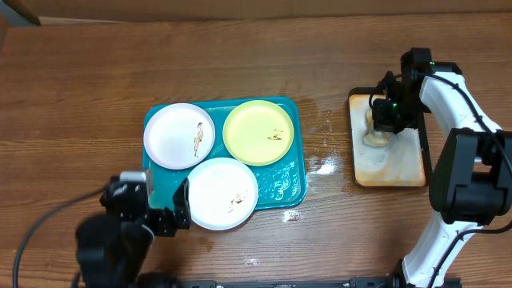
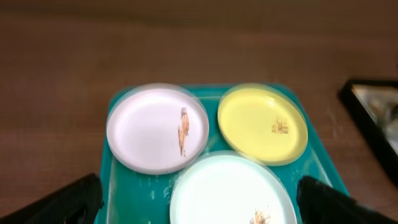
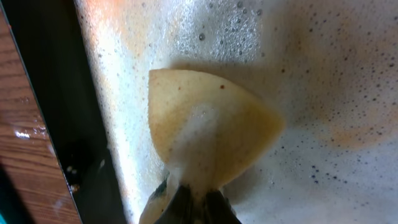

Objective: Clean dirty plates on tray and stack at the side
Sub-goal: 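Move the left gripper over the teal tray toward the yellow plate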

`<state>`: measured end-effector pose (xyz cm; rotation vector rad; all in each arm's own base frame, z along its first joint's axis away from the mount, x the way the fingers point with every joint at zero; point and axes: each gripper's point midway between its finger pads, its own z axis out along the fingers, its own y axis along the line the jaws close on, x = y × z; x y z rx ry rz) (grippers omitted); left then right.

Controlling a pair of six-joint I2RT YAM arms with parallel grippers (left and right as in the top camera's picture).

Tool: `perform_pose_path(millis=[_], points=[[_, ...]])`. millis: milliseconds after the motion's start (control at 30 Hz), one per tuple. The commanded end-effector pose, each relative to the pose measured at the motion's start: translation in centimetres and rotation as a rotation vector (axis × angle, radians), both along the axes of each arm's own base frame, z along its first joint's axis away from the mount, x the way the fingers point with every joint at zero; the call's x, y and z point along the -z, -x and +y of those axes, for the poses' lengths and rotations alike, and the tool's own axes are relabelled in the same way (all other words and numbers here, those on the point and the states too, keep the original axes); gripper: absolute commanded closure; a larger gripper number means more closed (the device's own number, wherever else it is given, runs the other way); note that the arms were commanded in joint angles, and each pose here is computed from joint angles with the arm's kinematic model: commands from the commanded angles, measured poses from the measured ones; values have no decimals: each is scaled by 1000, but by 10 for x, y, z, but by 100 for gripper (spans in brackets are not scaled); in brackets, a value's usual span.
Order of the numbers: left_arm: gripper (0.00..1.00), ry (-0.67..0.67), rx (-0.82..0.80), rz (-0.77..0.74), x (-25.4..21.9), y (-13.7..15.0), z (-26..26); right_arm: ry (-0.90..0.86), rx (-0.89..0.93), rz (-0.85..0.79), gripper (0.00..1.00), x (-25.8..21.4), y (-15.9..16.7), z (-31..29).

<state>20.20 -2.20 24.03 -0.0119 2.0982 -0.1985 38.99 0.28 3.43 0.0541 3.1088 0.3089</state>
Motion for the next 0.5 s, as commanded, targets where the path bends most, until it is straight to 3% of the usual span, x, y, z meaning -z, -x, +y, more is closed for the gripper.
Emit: perform_pose_path(millis=[0,200,467], points=[[0,31,19,167,5,-7,-5,-7,40,-24,96,-11,-2,-1],[0,216,193,436,24,-17,-44,24,47,-46,96,-10,-8,-7],[0,280,217,571,53,-42,-52,29,43,-26,96,3,-9,-8]])
